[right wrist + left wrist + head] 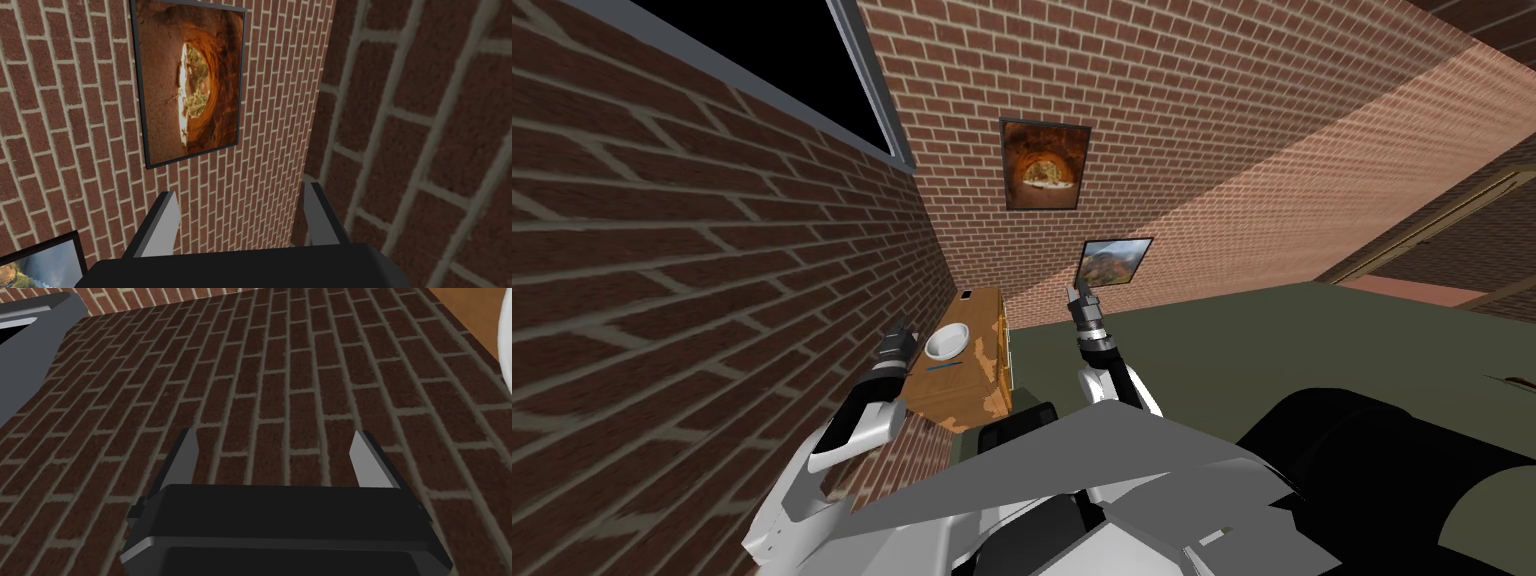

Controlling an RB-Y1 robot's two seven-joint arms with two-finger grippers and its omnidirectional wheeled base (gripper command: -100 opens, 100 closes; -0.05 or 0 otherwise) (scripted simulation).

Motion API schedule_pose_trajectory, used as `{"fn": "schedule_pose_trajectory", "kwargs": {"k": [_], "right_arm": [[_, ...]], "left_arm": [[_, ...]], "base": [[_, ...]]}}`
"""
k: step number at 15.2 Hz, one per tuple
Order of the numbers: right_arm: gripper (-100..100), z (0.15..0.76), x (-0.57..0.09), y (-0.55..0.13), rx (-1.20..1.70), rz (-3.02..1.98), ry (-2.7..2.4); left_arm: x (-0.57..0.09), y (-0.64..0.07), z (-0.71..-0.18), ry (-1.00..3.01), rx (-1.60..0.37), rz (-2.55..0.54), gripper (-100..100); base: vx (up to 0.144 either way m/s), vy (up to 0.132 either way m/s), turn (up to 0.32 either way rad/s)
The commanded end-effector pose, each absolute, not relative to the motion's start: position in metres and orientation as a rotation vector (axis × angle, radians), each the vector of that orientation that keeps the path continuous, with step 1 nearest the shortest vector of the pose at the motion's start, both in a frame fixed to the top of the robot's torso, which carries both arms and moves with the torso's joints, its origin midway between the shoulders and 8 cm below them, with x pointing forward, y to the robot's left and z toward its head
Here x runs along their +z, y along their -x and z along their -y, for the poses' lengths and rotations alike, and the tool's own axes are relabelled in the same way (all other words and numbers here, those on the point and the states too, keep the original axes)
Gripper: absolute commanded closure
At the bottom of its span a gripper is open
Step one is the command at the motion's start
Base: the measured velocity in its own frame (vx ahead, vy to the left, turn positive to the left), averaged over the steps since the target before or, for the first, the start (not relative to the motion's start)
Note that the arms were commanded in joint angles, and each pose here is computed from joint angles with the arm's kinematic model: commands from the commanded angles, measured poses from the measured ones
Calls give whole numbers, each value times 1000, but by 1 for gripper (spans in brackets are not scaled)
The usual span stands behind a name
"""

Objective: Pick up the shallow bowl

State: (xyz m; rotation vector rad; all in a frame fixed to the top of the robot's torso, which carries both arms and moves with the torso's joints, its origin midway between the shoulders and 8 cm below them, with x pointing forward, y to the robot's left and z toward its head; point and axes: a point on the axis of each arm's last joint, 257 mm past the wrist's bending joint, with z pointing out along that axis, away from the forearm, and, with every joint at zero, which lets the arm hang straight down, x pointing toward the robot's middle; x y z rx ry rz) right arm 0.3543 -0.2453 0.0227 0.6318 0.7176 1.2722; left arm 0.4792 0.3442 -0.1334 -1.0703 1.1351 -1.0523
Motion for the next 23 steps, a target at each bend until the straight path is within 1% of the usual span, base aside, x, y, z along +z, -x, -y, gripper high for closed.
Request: {"fn": "schedule_pose_trajectory", "kwargs": {"k": [1,6,10,23], "right_arm": [[0,245,23,-354,1272,-718,-632],[0,245,23,-354,1272,-718,-632],[0,245,23,-354,1272,-718,-632],[0,245,23,-354,1272,-718,-632]], "left_arm": [[-146,-484,-351,1112,-1021,-1161,-100],[-167,-490,-363,1182,-970,-1203,-100],[-191,-500,-383,1271,-903,-1242,-100],[-254,-504,-424,1522,-724,-1340,-100]], "base": [[-17,17,-92],[-12,12,-49],[-13,13,-79],[-15,14,-70]]}}
